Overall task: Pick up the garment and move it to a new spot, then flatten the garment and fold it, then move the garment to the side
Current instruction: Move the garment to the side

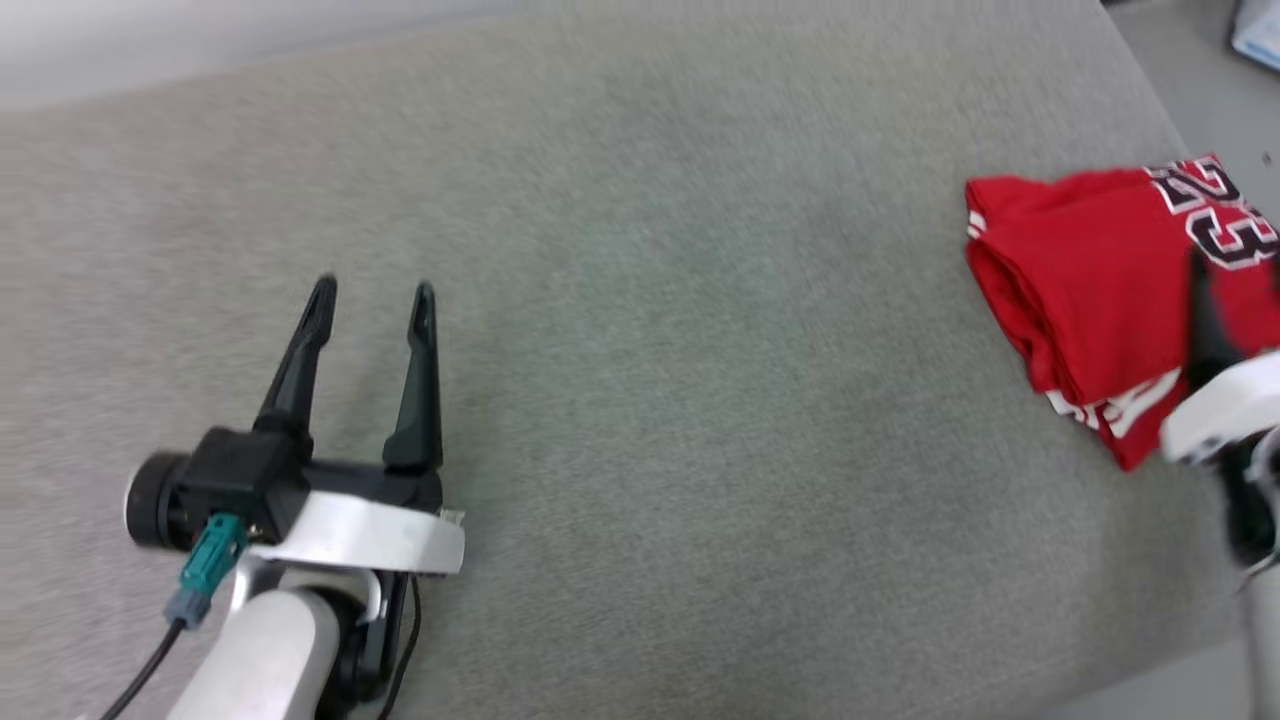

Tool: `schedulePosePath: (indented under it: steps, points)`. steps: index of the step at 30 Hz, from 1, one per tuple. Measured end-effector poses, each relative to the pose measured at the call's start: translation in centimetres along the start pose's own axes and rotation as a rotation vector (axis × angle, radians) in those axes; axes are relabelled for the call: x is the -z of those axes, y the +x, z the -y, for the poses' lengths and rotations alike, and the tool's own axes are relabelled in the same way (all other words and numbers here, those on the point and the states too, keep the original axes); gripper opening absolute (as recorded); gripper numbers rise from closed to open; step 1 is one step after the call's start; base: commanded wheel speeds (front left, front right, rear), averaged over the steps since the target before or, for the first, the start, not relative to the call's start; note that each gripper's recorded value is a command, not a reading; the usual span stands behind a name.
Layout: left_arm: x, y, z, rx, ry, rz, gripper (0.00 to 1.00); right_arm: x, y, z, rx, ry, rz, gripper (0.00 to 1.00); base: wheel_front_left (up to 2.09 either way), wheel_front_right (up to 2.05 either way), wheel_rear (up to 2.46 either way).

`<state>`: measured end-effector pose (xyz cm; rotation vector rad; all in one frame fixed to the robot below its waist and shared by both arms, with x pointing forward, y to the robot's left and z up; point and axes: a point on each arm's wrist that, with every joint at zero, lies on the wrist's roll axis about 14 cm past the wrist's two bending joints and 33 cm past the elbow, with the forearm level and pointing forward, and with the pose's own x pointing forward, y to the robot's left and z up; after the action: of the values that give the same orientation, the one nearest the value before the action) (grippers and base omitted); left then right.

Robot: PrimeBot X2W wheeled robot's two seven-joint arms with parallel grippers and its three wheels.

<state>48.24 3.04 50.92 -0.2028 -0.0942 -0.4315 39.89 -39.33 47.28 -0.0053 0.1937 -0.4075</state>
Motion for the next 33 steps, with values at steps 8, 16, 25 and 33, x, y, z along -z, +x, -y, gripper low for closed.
schedulePosePath:
  steps: [8,16,25,33]
  points:
    - [-1.0,-4.2,-3.1,-0.142,0.017,-0.022,1.0,-2.4,-3.4,-9.8,-0.248,0.076,0.105,1.0,0.0,0.0,0.0]
    - [-2.1,-8.5,-6.3,-0.285,0.056,-0.026,1.0,-4.8,-6.3,-16.0,-0.413,0.114,0.16,1.0,0.0,0.0,0.0]
    - [-3.6,-11.9,-7.3,-0.34,0.108,-0.011,1.0,-6.7,-9.6,-17.5,-0.471,0.107,0.216,1.0,0.0,0.0,0.0]
    - [-3.6,-14.4,-6.5,-0.351,0.104,-0.017,1.0,-6.2,-12.6,-16.6,-0.474,0.094,0.204,1.0,0.0,0.0,0.0]
